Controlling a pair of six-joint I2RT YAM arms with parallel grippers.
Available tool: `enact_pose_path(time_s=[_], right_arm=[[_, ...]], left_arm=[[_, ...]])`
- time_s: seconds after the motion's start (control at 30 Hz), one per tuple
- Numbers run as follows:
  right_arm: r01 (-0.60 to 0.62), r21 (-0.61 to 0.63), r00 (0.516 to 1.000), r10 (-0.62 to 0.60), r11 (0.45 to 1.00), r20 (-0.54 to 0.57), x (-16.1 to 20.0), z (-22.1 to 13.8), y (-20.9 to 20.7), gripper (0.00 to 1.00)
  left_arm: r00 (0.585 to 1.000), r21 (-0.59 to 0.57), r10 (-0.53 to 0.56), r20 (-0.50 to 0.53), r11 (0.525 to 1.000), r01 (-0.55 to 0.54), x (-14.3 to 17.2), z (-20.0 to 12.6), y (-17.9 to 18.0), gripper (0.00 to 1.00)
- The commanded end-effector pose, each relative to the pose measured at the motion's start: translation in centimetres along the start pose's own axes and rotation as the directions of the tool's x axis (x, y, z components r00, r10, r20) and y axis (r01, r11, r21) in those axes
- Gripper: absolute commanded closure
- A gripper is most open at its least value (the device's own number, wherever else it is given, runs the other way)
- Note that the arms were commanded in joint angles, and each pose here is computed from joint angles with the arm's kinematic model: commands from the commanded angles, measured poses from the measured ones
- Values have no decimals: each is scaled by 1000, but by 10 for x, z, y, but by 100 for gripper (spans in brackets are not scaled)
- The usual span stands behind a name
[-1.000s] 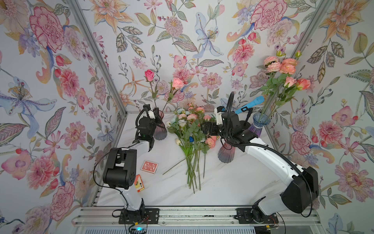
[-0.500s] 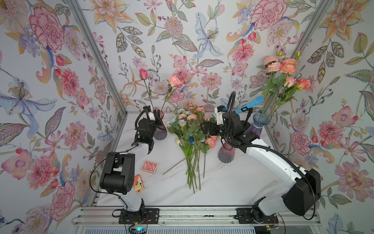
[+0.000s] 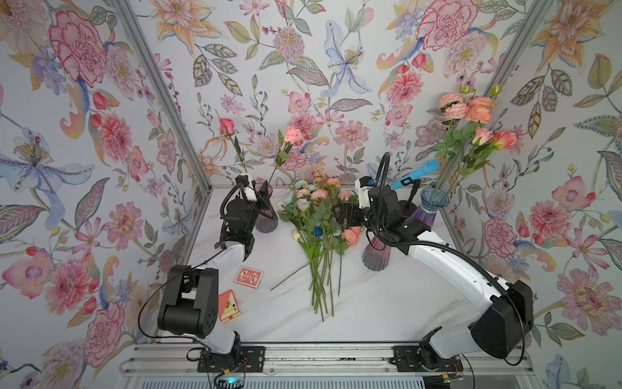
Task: Place the pink flowers into the vase
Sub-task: Place the flower in the vase, then pick up the flower at the center of the board.
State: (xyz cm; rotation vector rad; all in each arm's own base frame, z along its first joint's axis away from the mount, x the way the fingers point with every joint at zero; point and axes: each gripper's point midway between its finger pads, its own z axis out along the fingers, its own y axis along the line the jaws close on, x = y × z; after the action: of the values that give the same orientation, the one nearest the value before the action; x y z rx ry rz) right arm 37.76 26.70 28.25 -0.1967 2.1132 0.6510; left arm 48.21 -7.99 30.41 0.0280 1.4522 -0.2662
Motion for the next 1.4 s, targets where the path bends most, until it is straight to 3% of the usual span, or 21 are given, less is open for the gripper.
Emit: enact_pose_path(time_s=[0.0,0.23,0.43,0.67,0.87,1.03,1.23,1.37], right_arm=[[17,8,1000,-16,1000,-26,8,8,1,1],[26,1,998,-25,1000,-52,15,18,5,1],[60,71,989,-50,996,-138,29,45,-5,1],[137,135,965,-101,981,-243,54,80,-6,1],[150,190,952,-90,970,-293,71,107,-18,1],[169,218,934,-86,961,-345,86,124,-26,13],[171,195,918,-85,966,-387,103,139,-27,31],[177,187,908,-87,966,-409,113,153,-27,39]], left_arm=[[1000,36,12,29,999,-13,-17,-10,-13,44],[1000,57,6,17,998,-7,-18,-23,-19,20],[1000,73,12,-19,997,-10,-8,-33,-23,0],[999,110,-35,-39,993,39,-7,-47,-36,0],[996,202,-16,-84,979,32,-5,-63,-76,0],[992,276,2,-123,961,32,-2,-75,-105,0],[982,200,-105,-156,970,135,2,-83,-94,0],[987,226,-105,-125,965,131,1,-91,-96,0]])
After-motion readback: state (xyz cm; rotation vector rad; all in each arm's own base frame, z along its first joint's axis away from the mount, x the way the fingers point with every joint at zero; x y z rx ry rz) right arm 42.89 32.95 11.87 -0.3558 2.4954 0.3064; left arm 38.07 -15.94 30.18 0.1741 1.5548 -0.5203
